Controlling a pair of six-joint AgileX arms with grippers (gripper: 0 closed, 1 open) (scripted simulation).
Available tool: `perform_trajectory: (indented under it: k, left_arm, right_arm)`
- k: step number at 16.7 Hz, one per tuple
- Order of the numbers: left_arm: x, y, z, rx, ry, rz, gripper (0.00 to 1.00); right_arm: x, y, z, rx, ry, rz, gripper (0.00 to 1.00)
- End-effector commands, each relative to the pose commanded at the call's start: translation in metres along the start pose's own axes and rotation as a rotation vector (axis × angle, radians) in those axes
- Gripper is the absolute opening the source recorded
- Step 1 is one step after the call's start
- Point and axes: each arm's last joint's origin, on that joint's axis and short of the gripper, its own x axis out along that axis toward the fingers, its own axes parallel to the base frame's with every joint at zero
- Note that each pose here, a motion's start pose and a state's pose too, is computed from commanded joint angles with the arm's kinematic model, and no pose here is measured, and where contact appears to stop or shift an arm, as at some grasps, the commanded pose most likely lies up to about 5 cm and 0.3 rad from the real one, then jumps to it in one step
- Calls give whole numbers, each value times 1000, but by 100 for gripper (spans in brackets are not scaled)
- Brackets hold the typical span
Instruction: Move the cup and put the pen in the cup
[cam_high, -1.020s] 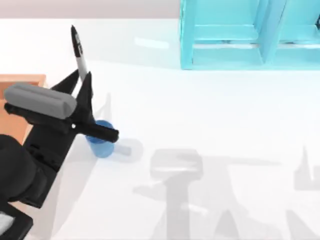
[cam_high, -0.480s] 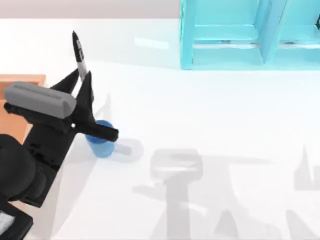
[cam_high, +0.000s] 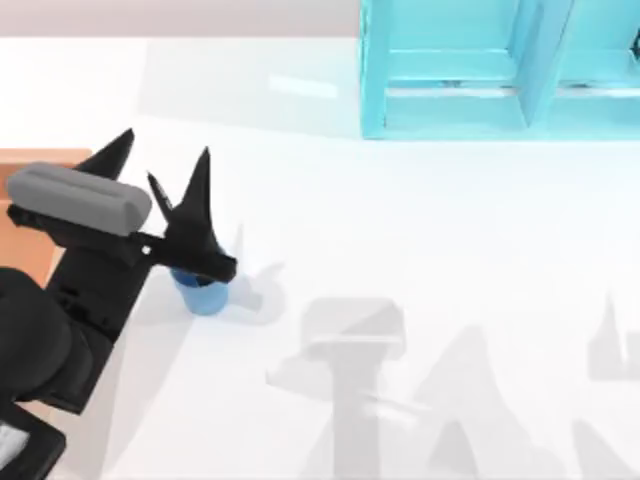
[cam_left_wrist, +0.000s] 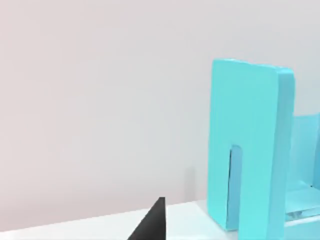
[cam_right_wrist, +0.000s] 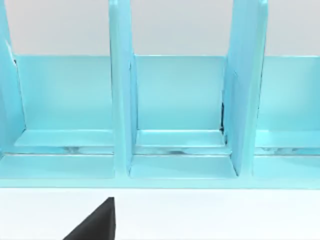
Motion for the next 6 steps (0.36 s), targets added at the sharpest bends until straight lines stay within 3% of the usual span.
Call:
perform_trajectory:
  k: [6]
  left_arm:
    - [0,0,0,0,0,0,100]
  right_arm:
    - [0,0,0,0,0,0,100]
